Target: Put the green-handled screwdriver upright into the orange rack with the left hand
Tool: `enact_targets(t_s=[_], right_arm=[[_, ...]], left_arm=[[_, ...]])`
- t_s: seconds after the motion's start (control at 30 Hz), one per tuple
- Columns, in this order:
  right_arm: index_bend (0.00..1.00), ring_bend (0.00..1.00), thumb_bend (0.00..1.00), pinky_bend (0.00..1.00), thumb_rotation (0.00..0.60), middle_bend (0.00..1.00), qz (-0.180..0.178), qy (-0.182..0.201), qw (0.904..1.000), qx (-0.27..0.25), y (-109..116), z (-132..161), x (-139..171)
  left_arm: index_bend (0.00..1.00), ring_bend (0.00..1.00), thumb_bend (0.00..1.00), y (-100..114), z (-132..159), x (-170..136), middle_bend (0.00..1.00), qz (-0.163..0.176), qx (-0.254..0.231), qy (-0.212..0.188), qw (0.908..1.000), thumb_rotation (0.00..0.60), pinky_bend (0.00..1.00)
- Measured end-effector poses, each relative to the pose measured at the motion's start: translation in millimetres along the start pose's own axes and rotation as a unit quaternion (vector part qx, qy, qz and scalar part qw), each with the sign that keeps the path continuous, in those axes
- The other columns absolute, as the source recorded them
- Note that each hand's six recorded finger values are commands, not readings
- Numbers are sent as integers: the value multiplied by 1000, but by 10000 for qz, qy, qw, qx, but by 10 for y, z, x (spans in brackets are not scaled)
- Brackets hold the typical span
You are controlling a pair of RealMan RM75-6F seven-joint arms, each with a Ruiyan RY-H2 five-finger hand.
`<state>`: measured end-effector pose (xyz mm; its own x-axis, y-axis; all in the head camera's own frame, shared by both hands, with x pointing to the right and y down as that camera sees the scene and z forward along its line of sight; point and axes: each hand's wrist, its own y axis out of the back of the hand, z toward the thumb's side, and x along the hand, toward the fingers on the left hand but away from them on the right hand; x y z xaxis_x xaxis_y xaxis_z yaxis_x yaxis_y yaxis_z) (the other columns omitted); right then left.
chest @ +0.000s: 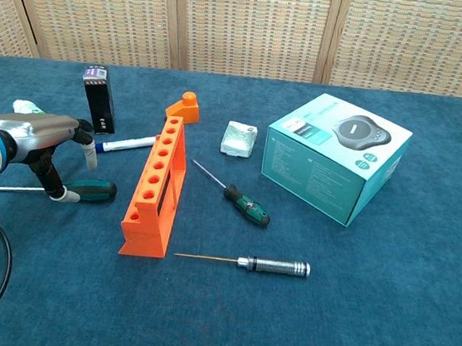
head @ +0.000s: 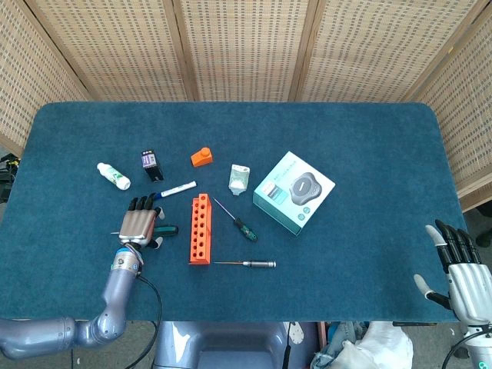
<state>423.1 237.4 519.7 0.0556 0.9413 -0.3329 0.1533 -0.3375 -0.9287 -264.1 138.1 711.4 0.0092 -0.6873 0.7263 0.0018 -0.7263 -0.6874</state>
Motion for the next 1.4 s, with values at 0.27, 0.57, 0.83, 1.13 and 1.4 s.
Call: enact_targets(t_s=[0.27, 0.57, 0.83, 1.13, 1.4], right_arm=[[0, 0, 258, 0, 600, 0, 24, 1, 10000, -21, -11, -1, -6], [0, 0, 257, 0, 600, 0, 19, 6, 10000, -33, -7, -3, -7], [0, 0, 258, 0, 600, 0, -3, 5, 10000, -31, 2, -6, -6], [0, 0, 257, 0, 600, 0, 9, 22, 10000, -6, -9, 6, -7], [0, 0, 258, 0, 600, 0, 5, 30, 10000, 30, -14, 23, -6]], left_arm=[[381, 0, 269, -57, 63, 69, 0, -82, 8, 45, 10000, 600, 0], [531, 0, 292, -63, 126, 103, 0, 40, -30, 60, 10000, 600, 0], [554, 0, 294, -28, 90, 85, 0, 122, -106, 58, 9999, 600, 0], [562, 0, 295, 279, -12, -78, 0, 430, -931, -54, 9947, 600, 0], [563, 0, 295, 623, -144, -308, 0, 655, -1757, -246, 9820, 600, 0]])
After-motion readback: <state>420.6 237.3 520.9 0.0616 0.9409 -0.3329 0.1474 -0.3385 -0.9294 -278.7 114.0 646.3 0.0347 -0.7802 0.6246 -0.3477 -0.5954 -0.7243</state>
